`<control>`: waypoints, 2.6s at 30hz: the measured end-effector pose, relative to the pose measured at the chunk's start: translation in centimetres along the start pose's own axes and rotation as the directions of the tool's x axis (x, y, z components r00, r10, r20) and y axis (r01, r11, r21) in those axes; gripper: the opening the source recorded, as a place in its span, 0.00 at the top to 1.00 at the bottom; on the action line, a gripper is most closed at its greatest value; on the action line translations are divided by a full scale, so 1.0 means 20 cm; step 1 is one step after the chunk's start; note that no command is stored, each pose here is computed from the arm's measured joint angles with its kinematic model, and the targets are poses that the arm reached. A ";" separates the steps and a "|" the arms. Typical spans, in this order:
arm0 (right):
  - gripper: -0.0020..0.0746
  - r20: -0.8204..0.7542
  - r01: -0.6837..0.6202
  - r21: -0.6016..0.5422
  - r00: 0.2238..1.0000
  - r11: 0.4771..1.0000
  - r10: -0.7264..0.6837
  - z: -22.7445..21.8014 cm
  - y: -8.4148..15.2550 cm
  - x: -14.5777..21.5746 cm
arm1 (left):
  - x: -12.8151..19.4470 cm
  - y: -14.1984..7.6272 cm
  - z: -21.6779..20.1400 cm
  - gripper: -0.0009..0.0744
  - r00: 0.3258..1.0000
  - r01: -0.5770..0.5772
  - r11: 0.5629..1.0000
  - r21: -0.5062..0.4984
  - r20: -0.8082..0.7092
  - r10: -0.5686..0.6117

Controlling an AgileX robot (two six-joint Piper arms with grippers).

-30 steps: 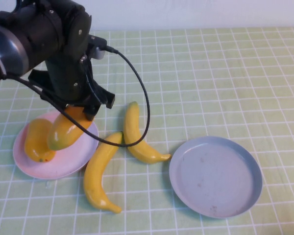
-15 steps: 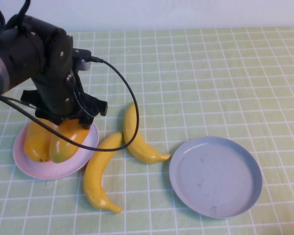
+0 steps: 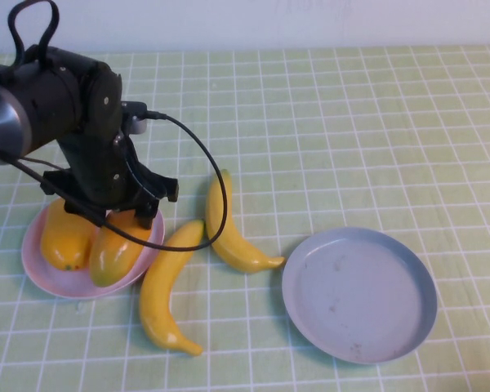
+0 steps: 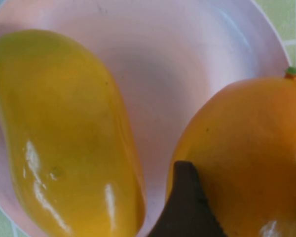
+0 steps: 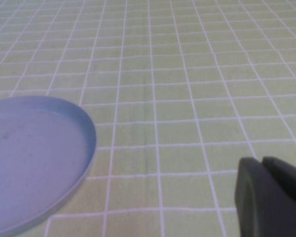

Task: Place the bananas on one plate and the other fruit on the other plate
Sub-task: Put one type of fruit in the left plate, then put another type of fruit in the right plate

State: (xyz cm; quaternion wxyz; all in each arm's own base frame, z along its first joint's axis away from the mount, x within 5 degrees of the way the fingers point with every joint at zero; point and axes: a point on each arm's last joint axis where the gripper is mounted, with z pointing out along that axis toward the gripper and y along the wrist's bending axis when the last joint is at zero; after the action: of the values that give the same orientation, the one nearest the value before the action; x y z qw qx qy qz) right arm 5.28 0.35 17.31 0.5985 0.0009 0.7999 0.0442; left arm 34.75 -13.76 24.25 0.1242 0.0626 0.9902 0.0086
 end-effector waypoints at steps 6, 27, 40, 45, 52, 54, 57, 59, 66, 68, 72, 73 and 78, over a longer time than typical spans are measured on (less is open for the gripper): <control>0.99 0.000 0.000 0.000 1.000 1.000 0.000 0.00 0.00 0.00 | 0.00 0.00 0.01 0.40 1.000 -0.006 1.000 -0.016 -0.001 0.006; 0.99 0.000 0.000 0.000 1.000 1.000 0.000 0.00 0.00 0.00 | -0.01 0.03 -0.02 0.17 1.000 0.023 0.997 -0.068 -0.012 -0.024; 0.99 0.000 0.000 0.000 1.000 1.000 0.000 0.00 0.00 0.00 | 0.00 0.07 -0.36 0.90 0.997 0.005 0.999 -0.039 0.083 -0.002; 0.99 0.000 0.000 0.000 1.000 1.000 0.000 0.00 0.00 0.00 | 0.13 0.04 -0.53 0.97 0.976 -0.045 0.999 -0.005 0.213 0.045; 0.99 0.000 0.000 0.000 1.000 1.000 0.000 0.00 0.00 0.00 | 0.50 0.03 -0.57 0.98 0.936 -0.112 0.991 0.076 0.343 0.080; 0.99 0.000 0.000 0.000 1.000 1.000 0.000 0.00 0.00 0.00 | 0.61 0.06 -0.56 0.98 0.917 -0.113 0.987 0.111 0.395 0.061; 0.99 0.000 0.000 0.000 1.000 1.000 0.000 0.00 0.00 0.00 | 0.75 0.11 -0.56 0.98 0.886 -0.107 0.982 0.157 0.462 0.023; 0.99 0.000 0.000 0.000 1.000 1.000 0.000 0.00 0.00 0.00 | 0.84 0.14 -0.52 0.98 0.868 -0.108 0.978 0.178 0.497 0.006; 0.99 0.000 0.000 0.000 1.000 1.000 0.000 0.00 0.00 0.00 | 1.07 0.24 -0.45 0.98 0.837 -0.123 0.979 0.165 0.546 0.013; 0.99 0.000 0.000 0.000 1.000 1.000 0.000 0.00 0.00 0.00 | 1.10 0.26 -0.44 0.98 0.842 -0.128 0.983 0.128 0.538 0.040; 0.99 0.000 0.000 0.000 1.000 1.000 0.000 0.00 0.00 0.00 | 1.11 0.27 -0.42 0.98 0.854 -0.117 0.988 0.102 0.517 0.047; 0.99 0.000 0.000 0.000 1.000 1.000 0.000 0.00 0.00 0.00 | 1.11 0.27 -0.42 0.98 0.855 -0.112 0.988 0.105 0.517 0.042; 0.99 0.000 0.000 0.000 1.000 1.000 0.000 0.00 0.00 0.00 | 1.10 0.27 -0.42 0.98 0.833 -0.122 0.987 0.104 0.551 0.045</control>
State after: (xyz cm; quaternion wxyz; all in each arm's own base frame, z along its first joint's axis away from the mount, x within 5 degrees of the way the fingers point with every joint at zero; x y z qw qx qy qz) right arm 5.28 0.35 17.31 0.5985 0.0009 0.7999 0.0442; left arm 12.24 -5.64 27.20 0.3967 0.1139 0.9081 -0.0712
